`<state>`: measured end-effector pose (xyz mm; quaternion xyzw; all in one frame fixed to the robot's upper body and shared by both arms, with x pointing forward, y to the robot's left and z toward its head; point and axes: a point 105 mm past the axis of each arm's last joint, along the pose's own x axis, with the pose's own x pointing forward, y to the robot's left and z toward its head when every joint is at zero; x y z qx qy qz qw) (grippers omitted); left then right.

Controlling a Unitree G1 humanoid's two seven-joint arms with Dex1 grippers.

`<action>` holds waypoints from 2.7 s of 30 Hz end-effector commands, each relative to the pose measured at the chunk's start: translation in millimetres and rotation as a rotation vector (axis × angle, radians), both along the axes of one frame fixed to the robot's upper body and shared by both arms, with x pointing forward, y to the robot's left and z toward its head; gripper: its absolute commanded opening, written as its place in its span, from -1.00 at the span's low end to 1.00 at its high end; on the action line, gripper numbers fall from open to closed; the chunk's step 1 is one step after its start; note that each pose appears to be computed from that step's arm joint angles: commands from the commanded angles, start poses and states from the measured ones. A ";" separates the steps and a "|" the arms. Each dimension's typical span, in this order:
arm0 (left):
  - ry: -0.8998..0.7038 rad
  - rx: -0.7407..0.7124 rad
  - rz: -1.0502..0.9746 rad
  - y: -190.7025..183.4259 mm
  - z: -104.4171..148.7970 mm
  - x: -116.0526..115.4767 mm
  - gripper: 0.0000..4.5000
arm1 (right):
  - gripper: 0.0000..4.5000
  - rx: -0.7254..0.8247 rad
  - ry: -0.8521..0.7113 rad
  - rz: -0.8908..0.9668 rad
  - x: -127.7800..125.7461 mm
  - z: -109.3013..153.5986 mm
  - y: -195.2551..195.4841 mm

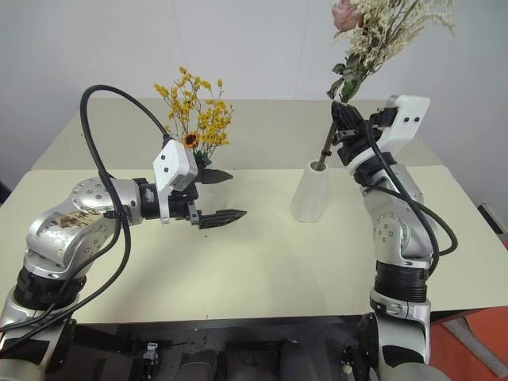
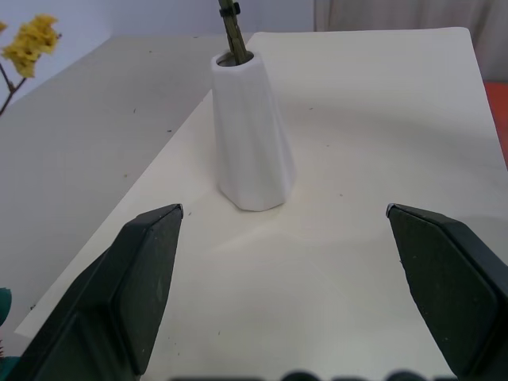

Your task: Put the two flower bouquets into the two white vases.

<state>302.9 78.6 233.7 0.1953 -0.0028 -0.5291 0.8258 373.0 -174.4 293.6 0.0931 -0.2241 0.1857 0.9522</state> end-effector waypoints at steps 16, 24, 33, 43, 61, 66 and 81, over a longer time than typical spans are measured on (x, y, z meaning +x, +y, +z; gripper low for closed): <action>-0.067 -0.015 -0.004 0.7 14.3 -5.1 1.00 | -0.90 -0.027 -0.008 -0.008 0.6 -10.7 3.1; -0.067 -0.016 -0.006 0.3 13.8 -5.5 1.00 | -0.90 -0.026 0.005 -0.012 4.5 -18.9 3.8; -0.069 -0.022 -0.008 0.5 15.3 -5.8 1.00 | -0.90 -0.025 -0.007 -0.022 2.7 -28.1 1.8; -0.071 -0.023 -0.007 1.0 16.0 -4.7 1.00 | -0.31 -0.020 -0.074 -0.007 -4.8 -28.0 4.5; -0.085 -0.027 -0.036 -3.1 15.2 -5.4 1.00 | 0.99 -0.085 -0.088 0.070 -36.6 -43.7 16.6; -0.088 -0.029 -0.033 -1.8 16.2 -5.6 1.00 | 0.99 -0.110 -0.082 0.076 -52.5 -46.1 4.2; -0.076 -0.092 0.029 35.4 27.3 -16.8 1.00 | 0.99 -0.378 0.018 0.231 -110.4 -35.8 -51.4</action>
